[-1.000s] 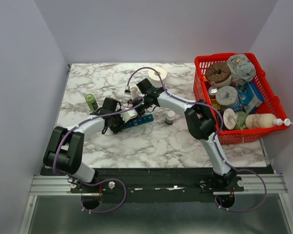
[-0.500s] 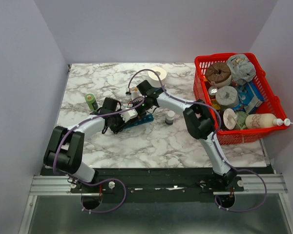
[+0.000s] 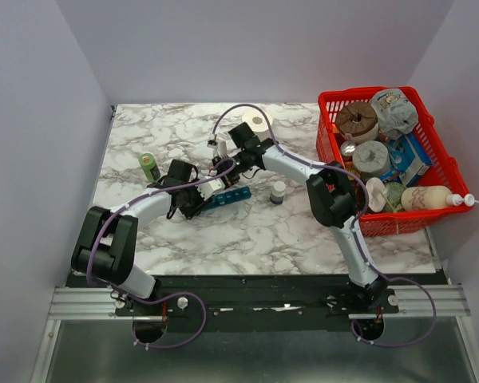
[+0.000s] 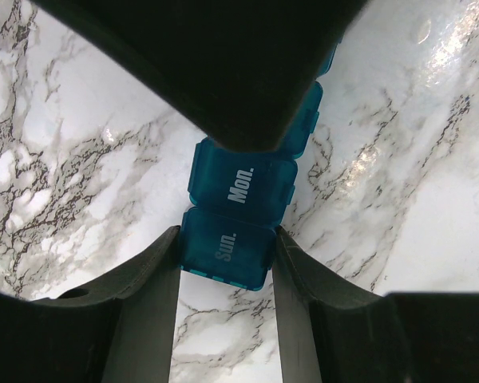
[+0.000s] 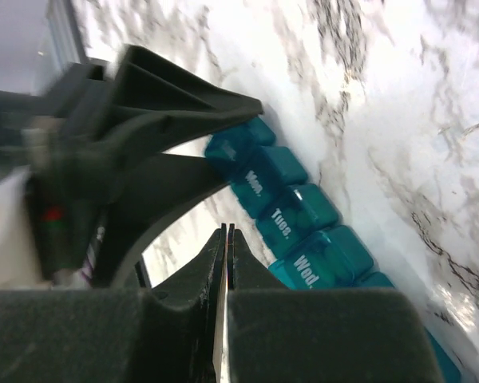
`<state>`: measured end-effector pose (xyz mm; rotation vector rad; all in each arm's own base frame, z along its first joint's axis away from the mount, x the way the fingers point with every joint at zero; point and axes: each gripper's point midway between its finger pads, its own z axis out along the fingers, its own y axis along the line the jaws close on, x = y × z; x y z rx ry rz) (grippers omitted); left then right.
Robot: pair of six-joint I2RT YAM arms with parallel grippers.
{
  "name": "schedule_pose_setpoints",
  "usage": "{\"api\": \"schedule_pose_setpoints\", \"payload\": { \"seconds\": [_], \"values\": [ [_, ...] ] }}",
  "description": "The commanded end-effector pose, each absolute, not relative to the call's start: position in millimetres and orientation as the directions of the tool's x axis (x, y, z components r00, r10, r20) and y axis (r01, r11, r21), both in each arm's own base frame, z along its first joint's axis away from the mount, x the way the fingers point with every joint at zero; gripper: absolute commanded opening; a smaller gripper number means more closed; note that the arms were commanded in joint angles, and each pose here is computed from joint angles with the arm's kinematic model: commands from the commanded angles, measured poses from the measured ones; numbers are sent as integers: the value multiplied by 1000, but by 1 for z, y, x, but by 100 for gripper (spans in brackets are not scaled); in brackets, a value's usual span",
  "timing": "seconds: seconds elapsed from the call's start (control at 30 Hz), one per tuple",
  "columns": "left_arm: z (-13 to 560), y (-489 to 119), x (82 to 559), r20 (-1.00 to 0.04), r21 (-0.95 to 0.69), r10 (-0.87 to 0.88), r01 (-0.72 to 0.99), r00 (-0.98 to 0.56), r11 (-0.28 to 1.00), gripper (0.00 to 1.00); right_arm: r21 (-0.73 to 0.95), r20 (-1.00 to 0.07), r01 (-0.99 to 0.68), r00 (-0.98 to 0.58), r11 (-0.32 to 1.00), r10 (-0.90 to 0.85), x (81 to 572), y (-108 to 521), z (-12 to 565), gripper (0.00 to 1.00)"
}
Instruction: Sort the pills into containers
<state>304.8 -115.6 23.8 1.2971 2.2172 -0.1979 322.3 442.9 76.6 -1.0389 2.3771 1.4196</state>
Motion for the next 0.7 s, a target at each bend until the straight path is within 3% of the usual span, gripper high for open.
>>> {"api": "schedule_pose_setpoints", "payload": {
  "seconds": [0.0, 0.5, 0.67],
  "values": [
    [12, -110, 297, -484, 131, 775, 842, -406, 524, 22, 699, -564, -680, -714, 222, -413, 333, 437, 128, 11],
    [10, -109, 297, -474, 125, 777, 842, -414, 525, 22, 712, -368, -584, -783, 389, -502, 323, 411, 32, 9],
    [10, -109, 297, -476, 125, 776, 841, -415, 527, 22, 633, -344, -597, -787, 493, -512, 334, 402, 5, 8]
  ]
}}
